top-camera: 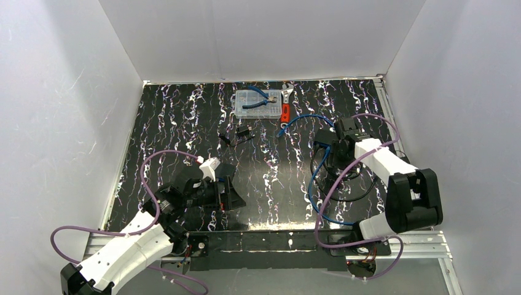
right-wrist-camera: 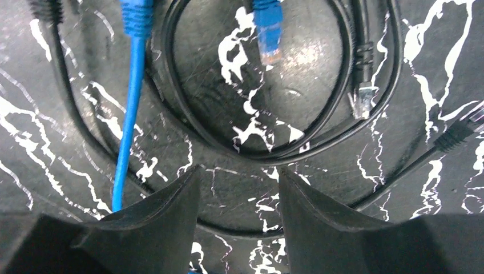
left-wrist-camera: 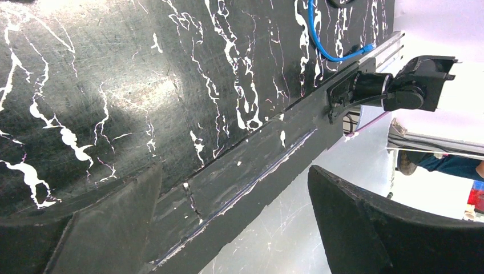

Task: Insert the plug into the switch port
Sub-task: Pick up the connector from the center of the board, then place the connector at the center of the board, then pick up the power from the center of the board.

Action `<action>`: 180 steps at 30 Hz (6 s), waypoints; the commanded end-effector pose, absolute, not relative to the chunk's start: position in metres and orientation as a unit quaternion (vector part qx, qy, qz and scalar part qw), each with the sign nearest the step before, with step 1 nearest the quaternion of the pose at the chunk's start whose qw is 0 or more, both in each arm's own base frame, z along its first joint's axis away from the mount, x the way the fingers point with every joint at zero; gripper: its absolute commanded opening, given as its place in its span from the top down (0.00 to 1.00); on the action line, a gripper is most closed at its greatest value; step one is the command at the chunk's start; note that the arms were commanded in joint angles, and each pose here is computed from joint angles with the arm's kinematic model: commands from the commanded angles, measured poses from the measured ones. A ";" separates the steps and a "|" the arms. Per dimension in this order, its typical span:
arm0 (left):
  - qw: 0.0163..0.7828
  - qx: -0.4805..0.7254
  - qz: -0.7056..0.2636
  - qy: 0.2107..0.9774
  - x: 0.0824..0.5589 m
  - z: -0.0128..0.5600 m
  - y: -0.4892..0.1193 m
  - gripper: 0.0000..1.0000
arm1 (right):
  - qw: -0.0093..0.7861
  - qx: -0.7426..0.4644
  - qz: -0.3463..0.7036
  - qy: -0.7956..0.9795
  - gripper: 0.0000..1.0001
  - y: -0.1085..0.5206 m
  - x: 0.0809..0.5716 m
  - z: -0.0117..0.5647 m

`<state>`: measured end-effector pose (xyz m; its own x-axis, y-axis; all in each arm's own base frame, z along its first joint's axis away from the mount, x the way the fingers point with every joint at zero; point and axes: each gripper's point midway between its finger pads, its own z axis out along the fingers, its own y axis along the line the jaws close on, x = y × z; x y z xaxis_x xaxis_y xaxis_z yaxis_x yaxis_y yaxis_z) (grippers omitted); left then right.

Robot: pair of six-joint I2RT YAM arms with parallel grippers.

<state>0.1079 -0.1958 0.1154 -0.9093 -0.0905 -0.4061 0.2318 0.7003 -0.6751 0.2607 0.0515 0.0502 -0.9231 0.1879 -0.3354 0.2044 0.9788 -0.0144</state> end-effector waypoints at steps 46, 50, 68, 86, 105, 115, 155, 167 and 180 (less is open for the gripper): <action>0.197 0.052 -0.392 0.897 0.103 0.111 -0.199 0.00 | 0.110 0.003 0.065 0.992 0.99 0.108 0.246 0.042; 0.196 0.051 -0.390 0.898 0.103 0.110 -0.199 0.01 | 0.150 0.006 0.083 0.985 0.99 0.109 0.244 0.072; 0.192 0.053 -0.388 0.900 0.103 0.110 -0.199 0.00 | 0.324 0.020 0.179 0.929 0.99 0.113 0.221 0.221; 0.167 0.072 -0.412 0.893 0.094 0.120 -0.207 0.00 | 0.472 -0.015 0.251 0.845 0.99 0.123 0.223 0.387; 0.188 0.068 -0.409 0.890 0.099 0.134 -0.205 0.00 | 0.544 -0.082 0.401 0.733 0.99 0.172 0.227 0.517; 0.255 0.065 -0.374 0.889 0.110 0.166 -0.186 0.01 | 0.445 -0.119 0.422 0.781 0.99 0.221 0.255 0.420; 0.349 -0.015 -0.181 0.919 0.158 0.176 -0.124 0.00 | 0.360 -0.249 0.270 0.858 0.26 0.278 0.276 0.202; 0.355 -0.026 -0.106 0.929 0.185 0.167 -0.108 0.00 | 0.333 -0.322 0.351 0.814 0.29 0.338 0.287 0.220; 0.317 -0.106 -0.133 0.933 0.210 0.156 -0.094 0.00 | 0.323 -0.281 0.360 0.829 0.32 0.412 0.331 0.189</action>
